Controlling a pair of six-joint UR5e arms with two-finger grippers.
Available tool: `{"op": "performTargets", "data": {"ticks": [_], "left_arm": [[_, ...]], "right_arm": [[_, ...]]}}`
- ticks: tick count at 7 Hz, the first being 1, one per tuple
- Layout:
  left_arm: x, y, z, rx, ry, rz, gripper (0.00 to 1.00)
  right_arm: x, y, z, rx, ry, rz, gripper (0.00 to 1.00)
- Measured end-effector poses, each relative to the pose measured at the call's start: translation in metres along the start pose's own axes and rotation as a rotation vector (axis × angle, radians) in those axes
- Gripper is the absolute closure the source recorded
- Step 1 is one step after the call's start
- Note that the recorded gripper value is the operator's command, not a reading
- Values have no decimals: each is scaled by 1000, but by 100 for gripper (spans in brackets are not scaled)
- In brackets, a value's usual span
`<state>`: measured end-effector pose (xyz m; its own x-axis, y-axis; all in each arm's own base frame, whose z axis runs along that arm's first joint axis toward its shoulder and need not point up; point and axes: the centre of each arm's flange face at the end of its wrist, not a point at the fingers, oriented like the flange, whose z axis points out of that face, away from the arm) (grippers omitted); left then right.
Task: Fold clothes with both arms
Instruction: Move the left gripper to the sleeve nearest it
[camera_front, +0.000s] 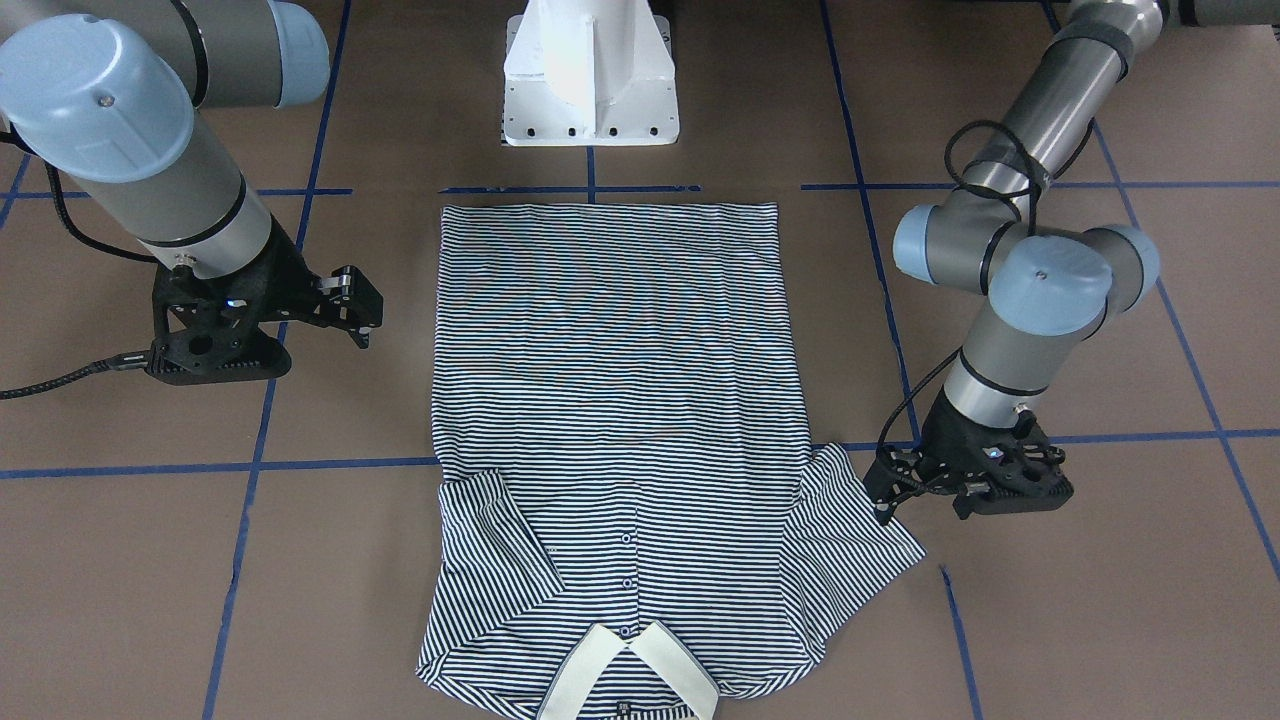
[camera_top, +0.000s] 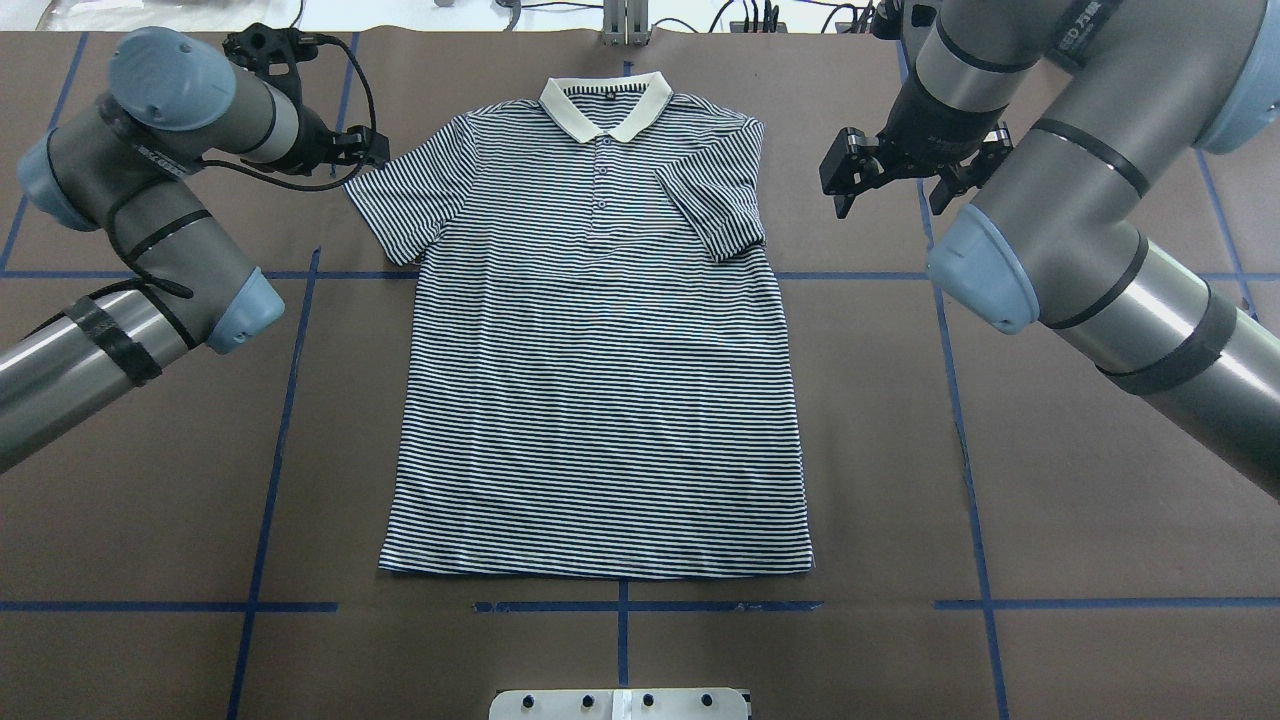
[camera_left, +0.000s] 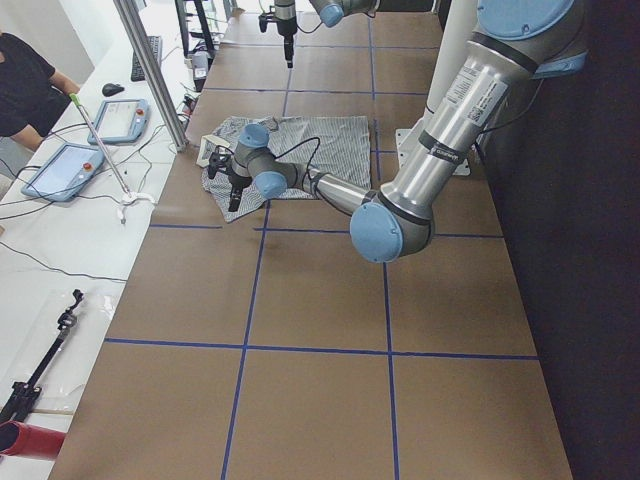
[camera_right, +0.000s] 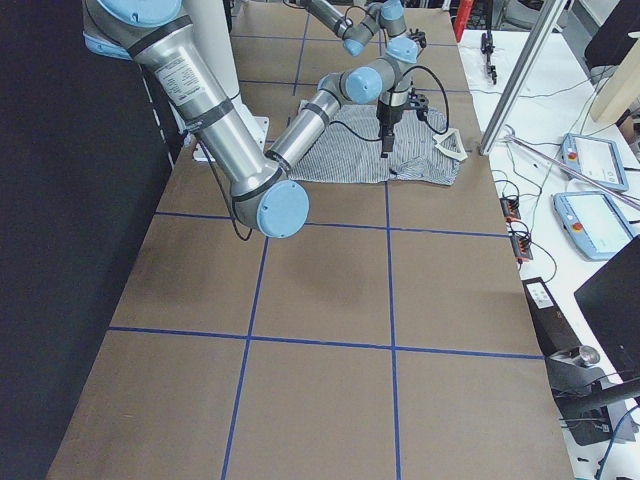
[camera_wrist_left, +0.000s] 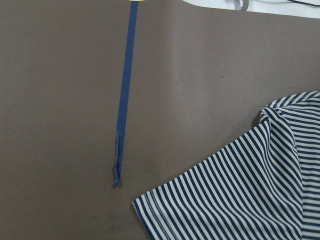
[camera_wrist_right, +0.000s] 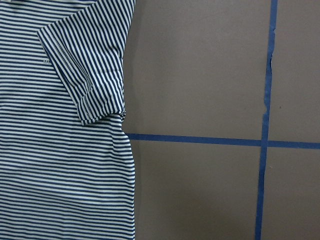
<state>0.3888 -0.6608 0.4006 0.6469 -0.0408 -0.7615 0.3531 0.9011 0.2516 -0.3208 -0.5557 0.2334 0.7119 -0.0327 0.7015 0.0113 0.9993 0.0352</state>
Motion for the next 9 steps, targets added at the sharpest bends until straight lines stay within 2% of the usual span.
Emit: {"op": "performTargets", "data": {"ticks": [2, 4, 5, 6, 7, 8, 9], "left_arm": [[-11, 3, 36, 39, -26, 9, 3], [-18, 11, 53, 47, -48, 17, 4], [-17, 15, 56, 43, -51, 22, 7], [-16, 17, 58, 41, -51, 24, 14], [-14, 18, 58, 42, -49, 25, 26], [-12, 17, 57, 42, -47, 25, 44], [-10, 17, 56, 43, -44, 27, 53]], "right_arm": [[4, 12, 0, 36, -35, -17, 0], [2, 16, 1, 47, -49, -16, 0], [0, 16, 1, 48, -52, -9, 0], [0, 16, 0, 49, -54, -1, 0], [-1, 16, 0, 49, -54, 2, 0], [-1, 16, 1, 49, -54, 4, 0], [0, 16, 1, 48, -53, 5, 0]]}}
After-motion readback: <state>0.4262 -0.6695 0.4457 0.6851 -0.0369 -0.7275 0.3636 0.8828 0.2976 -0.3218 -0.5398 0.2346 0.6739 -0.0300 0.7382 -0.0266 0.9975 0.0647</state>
